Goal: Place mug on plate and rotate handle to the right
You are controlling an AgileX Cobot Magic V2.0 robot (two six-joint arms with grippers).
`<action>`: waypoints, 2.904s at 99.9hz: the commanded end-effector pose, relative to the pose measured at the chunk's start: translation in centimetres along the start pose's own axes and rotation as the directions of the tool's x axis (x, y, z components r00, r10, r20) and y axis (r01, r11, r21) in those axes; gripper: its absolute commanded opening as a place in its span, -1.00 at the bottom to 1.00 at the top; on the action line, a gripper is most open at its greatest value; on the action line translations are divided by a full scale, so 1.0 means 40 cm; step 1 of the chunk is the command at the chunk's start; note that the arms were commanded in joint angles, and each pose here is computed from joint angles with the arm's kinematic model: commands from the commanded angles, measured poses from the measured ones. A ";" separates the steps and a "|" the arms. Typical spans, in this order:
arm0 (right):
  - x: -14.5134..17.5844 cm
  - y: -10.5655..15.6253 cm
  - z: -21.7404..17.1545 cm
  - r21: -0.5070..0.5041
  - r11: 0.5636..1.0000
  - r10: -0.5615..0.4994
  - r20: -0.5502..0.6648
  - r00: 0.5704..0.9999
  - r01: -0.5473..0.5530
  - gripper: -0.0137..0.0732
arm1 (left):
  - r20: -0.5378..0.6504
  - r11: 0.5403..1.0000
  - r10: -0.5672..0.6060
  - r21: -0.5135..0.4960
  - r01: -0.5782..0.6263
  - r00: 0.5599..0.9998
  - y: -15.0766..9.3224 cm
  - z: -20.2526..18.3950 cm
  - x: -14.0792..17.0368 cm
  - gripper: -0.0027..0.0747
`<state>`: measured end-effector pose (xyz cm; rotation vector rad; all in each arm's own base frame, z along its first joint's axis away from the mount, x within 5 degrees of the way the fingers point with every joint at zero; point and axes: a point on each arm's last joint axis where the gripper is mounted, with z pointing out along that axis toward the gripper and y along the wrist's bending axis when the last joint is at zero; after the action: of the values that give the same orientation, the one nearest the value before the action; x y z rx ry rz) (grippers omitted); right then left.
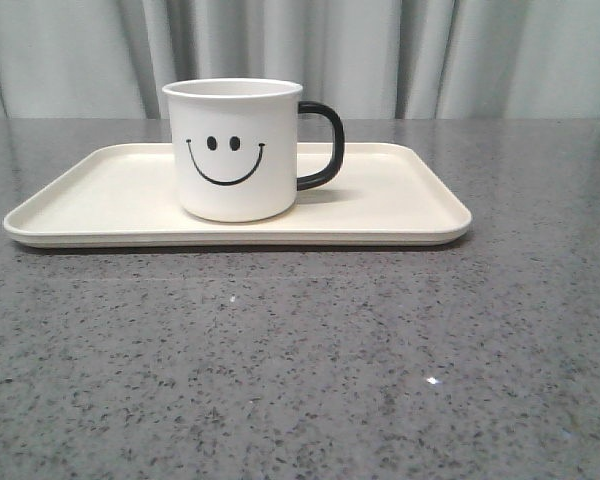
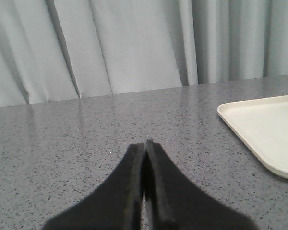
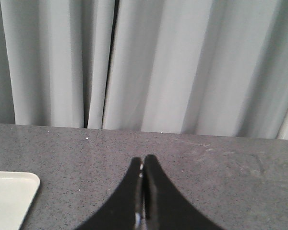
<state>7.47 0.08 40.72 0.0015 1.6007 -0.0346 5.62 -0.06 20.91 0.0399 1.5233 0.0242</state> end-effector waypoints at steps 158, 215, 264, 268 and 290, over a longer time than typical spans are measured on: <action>0.334 0.002 -0.034 -0.068 0.992 0.122 0.288 0.950 -0.107 -0.96 | 0.096 1.000 -0.015 -0.007 0.016 0.995 0.001 -0.006 -0.014 -0.98; 0.477 -0.001 -0.039 -0.075 0.964 0.266 0.236 0.935 -0.256 -0.96 | 0.096 1.000 -0.015 -0.007 0.016 0.995 0.001 -0.006 -0.014 -0.98; 0.477 -0.001 -0.039 -0.075 0.964 0.267 0.235 0.934 -0.257 -0.96 | 0.096 1.000 -0.015 -0.007 0.016 0.995 0.001 -0.006 -0.014 -0.98; 0.477 -0.001 -0.039 -0.076 0.964 0.267 0.234 0.935 -0.257 -0.96 | 0.096 1.000 -0.015 -0.007 0.016 0.995 0.001 -0.006 -0.014 -0.98; 0.491 0.008 -0.037 -0.098 0.963 0.265 0.167 0.950 -0.252 -0.96 | 0.096 1.000 -0.015 -0.007 0.016 0.995 0.001 -0.006 -0.014 -0.98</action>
<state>5.61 0.14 20.92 0.1452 1.4466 0.2342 5.62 -0.06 20.90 0.0399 1.5238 0.0241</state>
